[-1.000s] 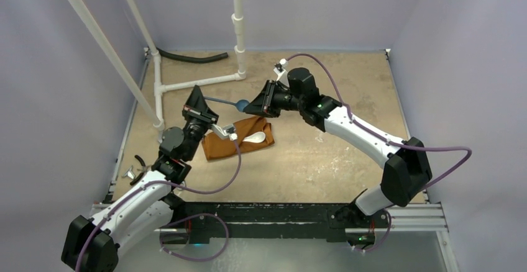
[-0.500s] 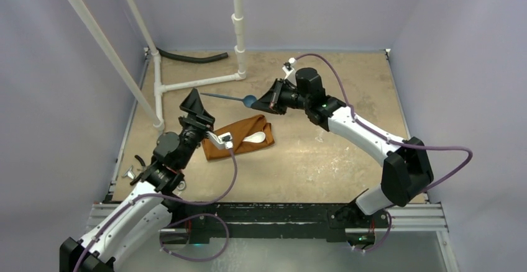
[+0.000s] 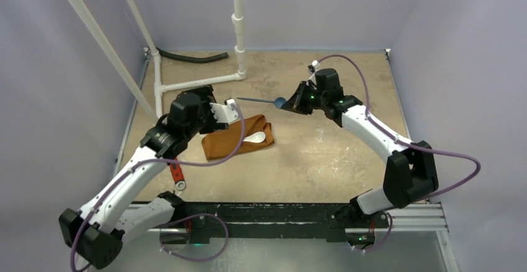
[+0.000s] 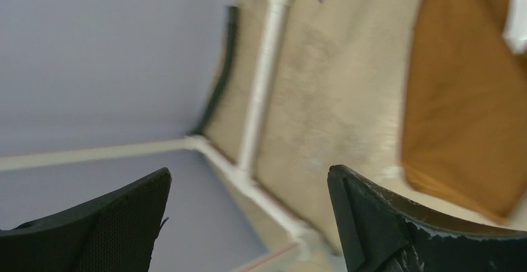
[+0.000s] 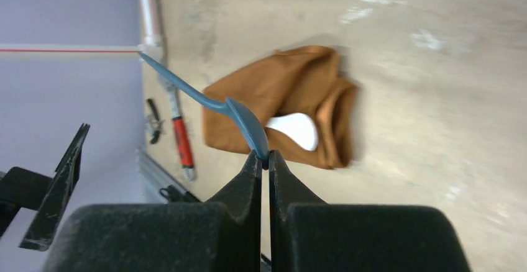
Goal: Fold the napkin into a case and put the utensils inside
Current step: Insert the spoon into the folded napkin.
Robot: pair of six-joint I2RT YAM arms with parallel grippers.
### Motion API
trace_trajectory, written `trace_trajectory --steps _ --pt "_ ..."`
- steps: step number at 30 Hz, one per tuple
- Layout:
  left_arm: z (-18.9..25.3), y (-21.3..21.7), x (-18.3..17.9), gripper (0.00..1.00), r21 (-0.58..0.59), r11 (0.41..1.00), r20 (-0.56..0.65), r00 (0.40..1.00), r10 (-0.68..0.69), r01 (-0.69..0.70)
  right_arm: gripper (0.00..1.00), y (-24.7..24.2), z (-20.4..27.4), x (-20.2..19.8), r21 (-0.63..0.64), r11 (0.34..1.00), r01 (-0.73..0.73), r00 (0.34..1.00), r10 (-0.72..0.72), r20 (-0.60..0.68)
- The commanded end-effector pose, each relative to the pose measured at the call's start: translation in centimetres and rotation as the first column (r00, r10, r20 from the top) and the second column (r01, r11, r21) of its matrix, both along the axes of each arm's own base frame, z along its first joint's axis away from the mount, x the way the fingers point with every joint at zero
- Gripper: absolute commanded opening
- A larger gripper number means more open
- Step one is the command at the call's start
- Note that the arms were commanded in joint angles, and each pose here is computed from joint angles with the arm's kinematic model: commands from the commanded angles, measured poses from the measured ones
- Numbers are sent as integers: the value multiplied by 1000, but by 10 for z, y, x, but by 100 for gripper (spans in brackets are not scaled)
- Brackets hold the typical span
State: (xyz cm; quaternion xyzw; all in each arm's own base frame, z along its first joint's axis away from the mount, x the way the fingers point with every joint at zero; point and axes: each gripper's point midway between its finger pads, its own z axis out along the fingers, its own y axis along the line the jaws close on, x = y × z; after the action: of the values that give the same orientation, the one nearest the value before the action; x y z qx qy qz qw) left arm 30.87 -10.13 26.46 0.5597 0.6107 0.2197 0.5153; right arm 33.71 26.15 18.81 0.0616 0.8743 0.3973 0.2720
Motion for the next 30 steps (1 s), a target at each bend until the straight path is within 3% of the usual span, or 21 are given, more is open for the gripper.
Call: trace_trajectory --steps 1,7,13,23,30 --pt "-74 3 -33 96 -158 942 -449 871 198 -295 0 -51 -15 -7 -142 989 49 998 -44 39" --pt "-105 4 -24 95 -222 844 -667 708 233 -488 0 -89 -36 -27 -226 970 91 996 -87 28" --pt "-146 30 -9 90 -147 760 -807 521 278 -633 0 -109 -56 -44 -287 951 112 993 -116 4" --pt "-185 58 -1 85 -17 688 -839 385 385 -725 0 -119 -65 -53 -322 940 112 993 -117 7" --pt "-204 54 -2 75 8 661 -888 299 350 -750 0 -119 -70 -57 -351 935 53 998 -57 -1"
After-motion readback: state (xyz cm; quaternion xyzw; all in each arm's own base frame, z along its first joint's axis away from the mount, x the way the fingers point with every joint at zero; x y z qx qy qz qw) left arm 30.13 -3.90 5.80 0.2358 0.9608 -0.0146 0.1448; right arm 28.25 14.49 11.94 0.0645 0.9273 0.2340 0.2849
